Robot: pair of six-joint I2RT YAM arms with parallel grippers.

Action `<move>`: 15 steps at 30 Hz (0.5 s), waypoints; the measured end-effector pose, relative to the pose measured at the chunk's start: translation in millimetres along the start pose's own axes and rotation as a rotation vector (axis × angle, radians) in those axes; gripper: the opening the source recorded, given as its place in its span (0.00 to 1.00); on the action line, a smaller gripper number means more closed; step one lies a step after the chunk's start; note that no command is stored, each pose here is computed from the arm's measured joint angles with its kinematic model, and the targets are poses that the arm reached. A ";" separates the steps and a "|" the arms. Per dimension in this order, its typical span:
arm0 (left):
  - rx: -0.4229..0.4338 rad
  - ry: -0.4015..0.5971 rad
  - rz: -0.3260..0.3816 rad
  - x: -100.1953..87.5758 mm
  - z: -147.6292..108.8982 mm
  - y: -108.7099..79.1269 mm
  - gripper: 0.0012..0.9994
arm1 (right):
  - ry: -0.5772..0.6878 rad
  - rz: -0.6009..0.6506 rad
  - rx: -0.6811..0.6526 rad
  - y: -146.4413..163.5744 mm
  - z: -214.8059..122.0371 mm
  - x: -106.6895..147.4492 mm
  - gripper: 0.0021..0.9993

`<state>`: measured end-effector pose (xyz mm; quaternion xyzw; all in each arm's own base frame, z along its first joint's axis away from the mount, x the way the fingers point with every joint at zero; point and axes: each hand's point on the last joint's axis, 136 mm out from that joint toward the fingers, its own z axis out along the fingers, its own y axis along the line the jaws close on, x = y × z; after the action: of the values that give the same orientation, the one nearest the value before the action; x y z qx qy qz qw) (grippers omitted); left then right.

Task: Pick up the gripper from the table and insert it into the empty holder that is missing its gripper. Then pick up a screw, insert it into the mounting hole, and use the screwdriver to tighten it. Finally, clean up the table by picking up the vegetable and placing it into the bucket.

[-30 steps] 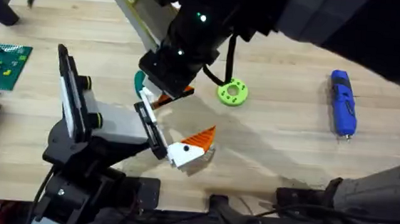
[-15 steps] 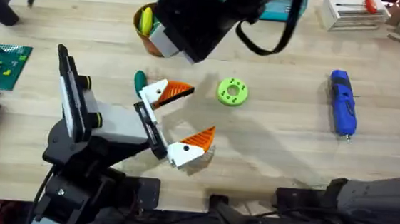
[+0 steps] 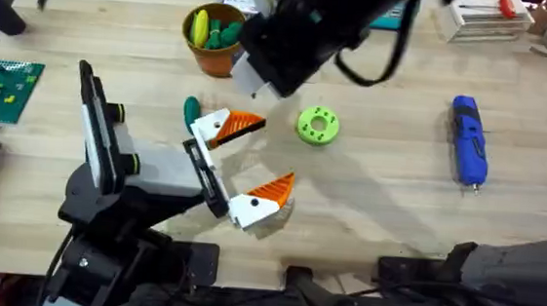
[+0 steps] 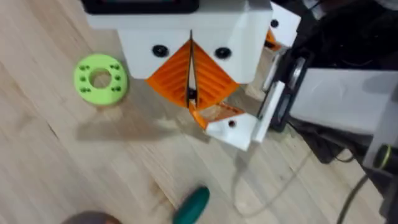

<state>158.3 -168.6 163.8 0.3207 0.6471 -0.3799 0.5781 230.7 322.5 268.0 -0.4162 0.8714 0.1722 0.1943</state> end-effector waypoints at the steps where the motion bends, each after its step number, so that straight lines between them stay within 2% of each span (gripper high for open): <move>1: 0.000 0.000 0.000 0.0 0.0 0.0 0.99 | -0.012 0.001 -0.015 1.2 5.6 -2.3 0.00; 5: 0.000 0.000 0.000 0.0 0.0 0.0 0.99 | -0.063 0.003 -0.079 9.4 30.2 -11.4 0.00; 9: 0.000 0.000 0.000 0.0 0.0 0.0 0.99 | -0.066 0.002 -0.116 14.8 49.8 -8.2 0.00; 15: 0.000 0.000 -0.004 0.0 0.0 0.0 0.99 | -0.061 -0.007 -0.143 22.1 53.8 -5.8 0.00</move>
<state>158.3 -168.6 163.8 0.3194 0.6478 -0.3811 0.5772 227.0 364.3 227.3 -0.4266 0.8491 0.2459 0.1911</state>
